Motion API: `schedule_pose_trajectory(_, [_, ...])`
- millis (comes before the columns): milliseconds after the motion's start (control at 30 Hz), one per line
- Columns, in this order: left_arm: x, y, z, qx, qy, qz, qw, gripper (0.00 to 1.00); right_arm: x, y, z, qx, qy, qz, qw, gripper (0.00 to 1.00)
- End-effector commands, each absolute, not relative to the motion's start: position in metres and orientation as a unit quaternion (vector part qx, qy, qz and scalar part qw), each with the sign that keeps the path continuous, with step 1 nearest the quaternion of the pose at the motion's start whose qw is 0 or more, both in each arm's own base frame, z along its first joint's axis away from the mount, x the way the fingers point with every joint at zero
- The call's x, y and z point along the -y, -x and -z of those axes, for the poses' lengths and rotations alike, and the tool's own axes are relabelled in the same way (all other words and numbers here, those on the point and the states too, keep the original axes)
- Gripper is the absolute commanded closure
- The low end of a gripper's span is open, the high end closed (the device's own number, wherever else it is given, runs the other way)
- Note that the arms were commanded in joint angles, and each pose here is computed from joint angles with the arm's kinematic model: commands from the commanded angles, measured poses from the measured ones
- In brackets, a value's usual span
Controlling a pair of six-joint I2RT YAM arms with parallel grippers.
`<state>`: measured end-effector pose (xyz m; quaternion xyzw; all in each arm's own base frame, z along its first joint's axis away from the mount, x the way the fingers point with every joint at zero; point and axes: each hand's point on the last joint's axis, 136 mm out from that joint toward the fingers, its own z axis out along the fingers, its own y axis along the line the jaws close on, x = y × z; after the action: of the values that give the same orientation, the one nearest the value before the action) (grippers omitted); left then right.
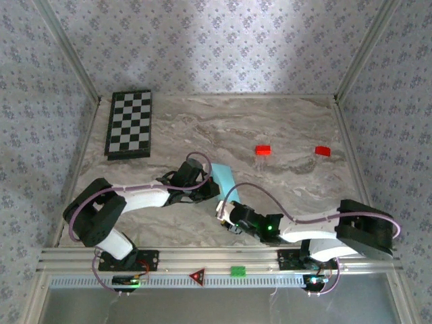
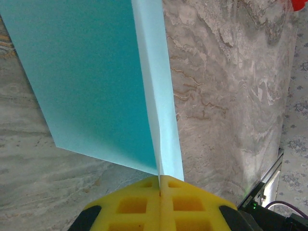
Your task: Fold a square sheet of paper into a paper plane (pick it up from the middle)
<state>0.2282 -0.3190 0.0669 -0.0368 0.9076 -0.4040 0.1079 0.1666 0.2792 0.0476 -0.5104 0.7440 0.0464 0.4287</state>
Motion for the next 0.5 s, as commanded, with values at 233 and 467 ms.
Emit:
schedule_pose_trajectory(233, [0.319, -0.229, -0.076, -0.904, 0.035, 0.412, 0.11, 0.98, -0.288, -0.188, -0.071, -0.743, 0.464, -0.006, 0.482, 0.6])
schedule_pose_trajectory(467, [0.318, -0.229, -0.077, -0.905, 0.034, 0.41, 0.112, 0.98, -0.281, -0.179, -0.067, -0.748, 0.473, -0.031, 0.466, 0.7])
